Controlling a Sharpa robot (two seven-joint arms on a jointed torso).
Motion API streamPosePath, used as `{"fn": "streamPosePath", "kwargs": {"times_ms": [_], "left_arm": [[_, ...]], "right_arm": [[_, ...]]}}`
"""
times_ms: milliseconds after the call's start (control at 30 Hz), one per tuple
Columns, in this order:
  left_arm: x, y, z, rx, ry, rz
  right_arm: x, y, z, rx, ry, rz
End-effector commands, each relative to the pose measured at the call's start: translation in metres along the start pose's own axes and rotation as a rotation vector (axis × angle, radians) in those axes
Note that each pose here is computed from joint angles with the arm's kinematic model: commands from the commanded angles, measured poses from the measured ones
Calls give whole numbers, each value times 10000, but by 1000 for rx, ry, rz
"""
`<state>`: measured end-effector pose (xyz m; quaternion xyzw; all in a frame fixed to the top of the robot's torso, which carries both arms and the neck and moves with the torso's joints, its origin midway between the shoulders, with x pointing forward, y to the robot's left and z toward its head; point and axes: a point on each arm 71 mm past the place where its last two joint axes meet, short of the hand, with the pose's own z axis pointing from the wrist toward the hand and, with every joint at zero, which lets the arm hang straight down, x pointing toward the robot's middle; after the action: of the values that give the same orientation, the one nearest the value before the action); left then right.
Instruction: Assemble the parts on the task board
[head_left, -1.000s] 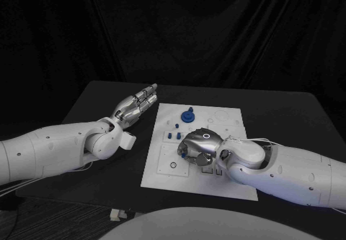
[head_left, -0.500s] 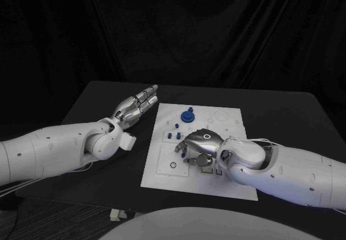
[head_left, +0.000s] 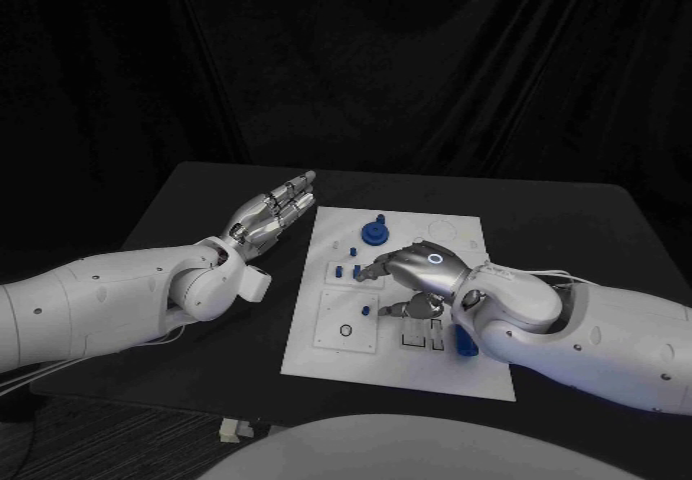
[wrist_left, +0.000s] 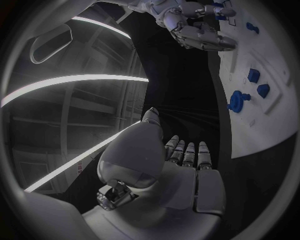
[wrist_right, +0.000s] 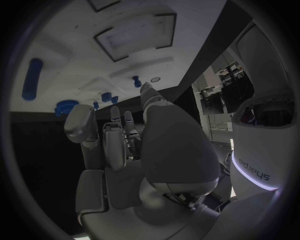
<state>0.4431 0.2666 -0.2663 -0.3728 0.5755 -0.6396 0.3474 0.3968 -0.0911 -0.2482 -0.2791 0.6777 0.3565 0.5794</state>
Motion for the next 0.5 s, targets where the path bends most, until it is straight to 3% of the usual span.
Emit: {"fn": "streamPosePath", "kwargs": {"times_ms": [33,267,500], "left_arm": [[18,-78,-4,115,8,-14],[6,-81,-14,116,-1,-7],[-3,-87,-9,127,-22,12]], "right_arm": [[-231,-64,-64,6,-108,-27],[-510,-375,-301,89,-140,-75],[-526,-710,-511,203,-109,-99]]}}
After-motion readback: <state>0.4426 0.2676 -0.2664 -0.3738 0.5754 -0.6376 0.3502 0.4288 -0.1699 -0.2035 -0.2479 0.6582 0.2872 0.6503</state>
